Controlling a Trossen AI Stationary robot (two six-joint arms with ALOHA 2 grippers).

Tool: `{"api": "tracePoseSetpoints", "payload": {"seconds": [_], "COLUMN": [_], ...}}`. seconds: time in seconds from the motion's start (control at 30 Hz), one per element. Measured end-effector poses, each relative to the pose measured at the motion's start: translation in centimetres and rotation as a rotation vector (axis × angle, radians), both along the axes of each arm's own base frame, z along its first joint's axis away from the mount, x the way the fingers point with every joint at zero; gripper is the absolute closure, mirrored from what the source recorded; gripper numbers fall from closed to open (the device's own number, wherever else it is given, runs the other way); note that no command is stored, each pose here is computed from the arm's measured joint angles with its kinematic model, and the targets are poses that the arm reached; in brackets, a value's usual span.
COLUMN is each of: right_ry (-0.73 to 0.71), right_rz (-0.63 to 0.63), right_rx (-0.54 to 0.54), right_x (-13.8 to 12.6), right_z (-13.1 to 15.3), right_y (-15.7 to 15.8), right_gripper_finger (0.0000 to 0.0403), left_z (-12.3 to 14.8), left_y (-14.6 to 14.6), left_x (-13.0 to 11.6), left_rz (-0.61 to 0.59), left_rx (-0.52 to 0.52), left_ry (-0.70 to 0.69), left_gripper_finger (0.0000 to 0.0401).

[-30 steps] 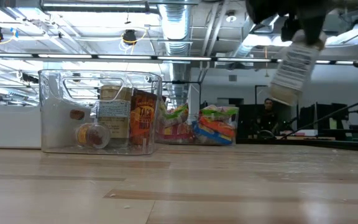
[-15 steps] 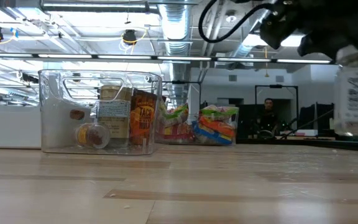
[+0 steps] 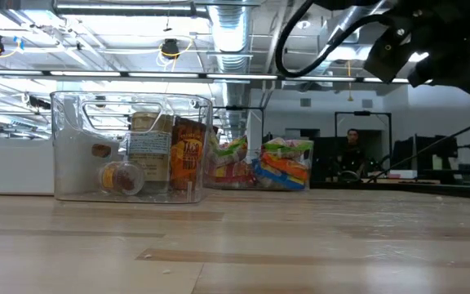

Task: Pick & Place Food Item
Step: Put the white seasoning bottle into the bottom transparent bin

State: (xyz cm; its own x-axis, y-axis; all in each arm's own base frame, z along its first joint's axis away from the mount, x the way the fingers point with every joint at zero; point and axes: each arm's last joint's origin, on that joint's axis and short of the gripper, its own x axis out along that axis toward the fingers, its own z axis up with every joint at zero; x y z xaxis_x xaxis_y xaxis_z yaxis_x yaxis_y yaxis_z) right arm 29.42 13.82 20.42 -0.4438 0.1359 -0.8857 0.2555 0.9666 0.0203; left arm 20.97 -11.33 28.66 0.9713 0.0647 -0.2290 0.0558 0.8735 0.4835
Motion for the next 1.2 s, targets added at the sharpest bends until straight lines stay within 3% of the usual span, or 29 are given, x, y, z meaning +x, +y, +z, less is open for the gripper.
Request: {"api": "tracePoseSetpoints", "payload": {"seconds": [0.1, 0.33, 0.5, 0.67, 0.83, 1.0, 1.1, 1.2], "right_ry": [-0.014, -0.045, -0.068, -0.207, -0.470, -0.732, -0.807, -0.824], "right_rz": [0.004, 0.051, 0.071, 0.069, -0.023, -0.082, -0.053, -0.061], "right_rx": [-0.016, -0.085, -0.128, -0.179, -0.214, -0.127, -0.075, -0.111], "right_x": [0.1, -0.1, -0.1, -0.3, -1.7, -4.2, -5.8, -7.2], "right_z": [0.0, 0.0, 0.0, 2.4, 7.0, 11.1, 11.9, 11.9], "right_y": [0.0, 0.1, 0.0, -0.5, -1.1, -0.4, 0.7, 1.6], "right_gripper_finger": [0.0198, 0.0101, 0.0062, 0.0052, 0.0050, 0.0050, 0.0052, 0.0058], "left_z": [0.0, 0.0, 0.0, 0.0, 0.0, 0.0, 0.0, 0.0], "left_y": [0.0, 0.0, 0.0, 0.0, 0.0, 0.0, 0.0, 0.0], "left_x": [0.0, 0.0, 0.0, 0.0, 0.0, 0.0, 0.0, 0.0], "left_rz": [0.000, 0.000, 0.000, 0.000, 0.001, 0.003, 0.003, 0.003], "left_rx": [0.000, 0.000, 0.000, -0.001, -0.004, -0.016, -0.016, -0.016], "left_ry": [0.000, 0.000, 0.000, 0.000, 0.000, -0.001, -0.001, -0.001], "left_gripper_finger": [0.0165, 0.0165, 0.0165, 0.0165, 0.0165, 0.0165, 0.0165, 0.0165]}}
